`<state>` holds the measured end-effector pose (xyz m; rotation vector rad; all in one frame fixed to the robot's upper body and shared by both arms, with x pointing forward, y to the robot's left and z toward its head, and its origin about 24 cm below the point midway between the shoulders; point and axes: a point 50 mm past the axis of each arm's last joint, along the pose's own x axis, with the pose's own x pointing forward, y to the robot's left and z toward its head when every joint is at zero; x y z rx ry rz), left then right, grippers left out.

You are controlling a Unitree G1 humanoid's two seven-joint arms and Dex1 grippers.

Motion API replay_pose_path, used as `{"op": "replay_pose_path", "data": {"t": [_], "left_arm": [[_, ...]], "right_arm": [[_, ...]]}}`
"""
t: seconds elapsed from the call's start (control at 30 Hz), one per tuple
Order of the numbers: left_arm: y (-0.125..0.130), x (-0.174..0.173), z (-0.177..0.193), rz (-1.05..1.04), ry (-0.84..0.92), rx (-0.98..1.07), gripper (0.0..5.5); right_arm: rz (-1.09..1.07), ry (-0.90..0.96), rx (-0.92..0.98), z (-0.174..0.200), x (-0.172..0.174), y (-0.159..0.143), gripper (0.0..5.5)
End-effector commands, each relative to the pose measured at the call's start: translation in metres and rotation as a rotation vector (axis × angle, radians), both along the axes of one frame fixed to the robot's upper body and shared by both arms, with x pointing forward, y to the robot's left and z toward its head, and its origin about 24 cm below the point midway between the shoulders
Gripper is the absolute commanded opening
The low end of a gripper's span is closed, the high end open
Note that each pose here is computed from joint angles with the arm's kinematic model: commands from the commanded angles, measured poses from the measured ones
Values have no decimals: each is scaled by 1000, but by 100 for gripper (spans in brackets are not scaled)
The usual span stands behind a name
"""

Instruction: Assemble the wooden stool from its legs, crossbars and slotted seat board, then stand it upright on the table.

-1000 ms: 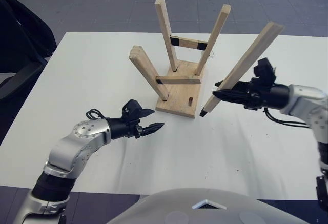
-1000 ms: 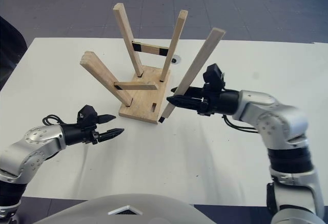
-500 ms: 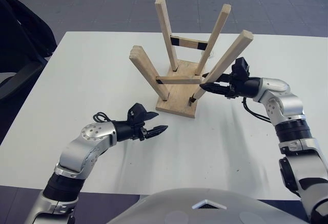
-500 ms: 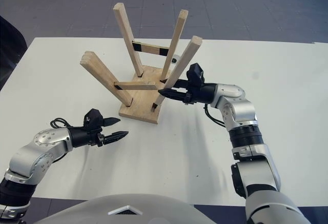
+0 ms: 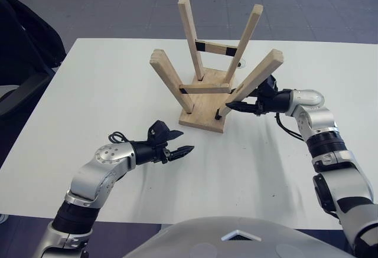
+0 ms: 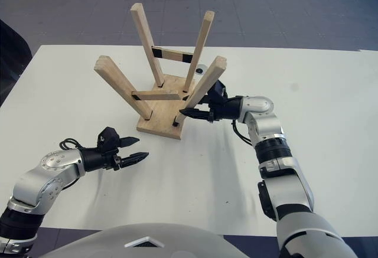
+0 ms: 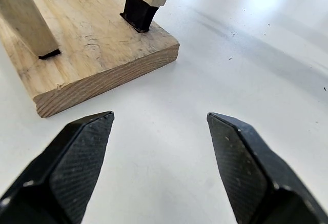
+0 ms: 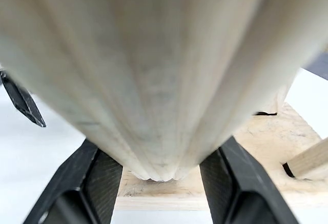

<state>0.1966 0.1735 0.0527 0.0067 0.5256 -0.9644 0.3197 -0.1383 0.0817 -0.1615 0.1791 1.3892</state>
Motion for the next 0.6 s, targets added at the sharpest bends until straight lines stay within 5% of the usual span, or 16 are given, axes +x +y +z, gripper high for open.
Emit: {"op": "replay_pose_path", "data": {"t": [0.03, 0.2, 0.43, 0.6], "left_arm": [[0, -2, -1, 23, -1, 9, 337], [-3, -5, -3, 30, 4, 4, 337], [-3, -3, 2, 49, -33, -8, 337], [-16, 39, 87, 67, -342, -207, 337]], "right_arm": [[34, 127, -234, -30, -8, 12, 203], [-17, 197, -377, -47, -10, 2, 203], [-151, 145, -184, -51, -24, -19, 203], [-181, 117, -112, -58, -38, -19, 203]]}}
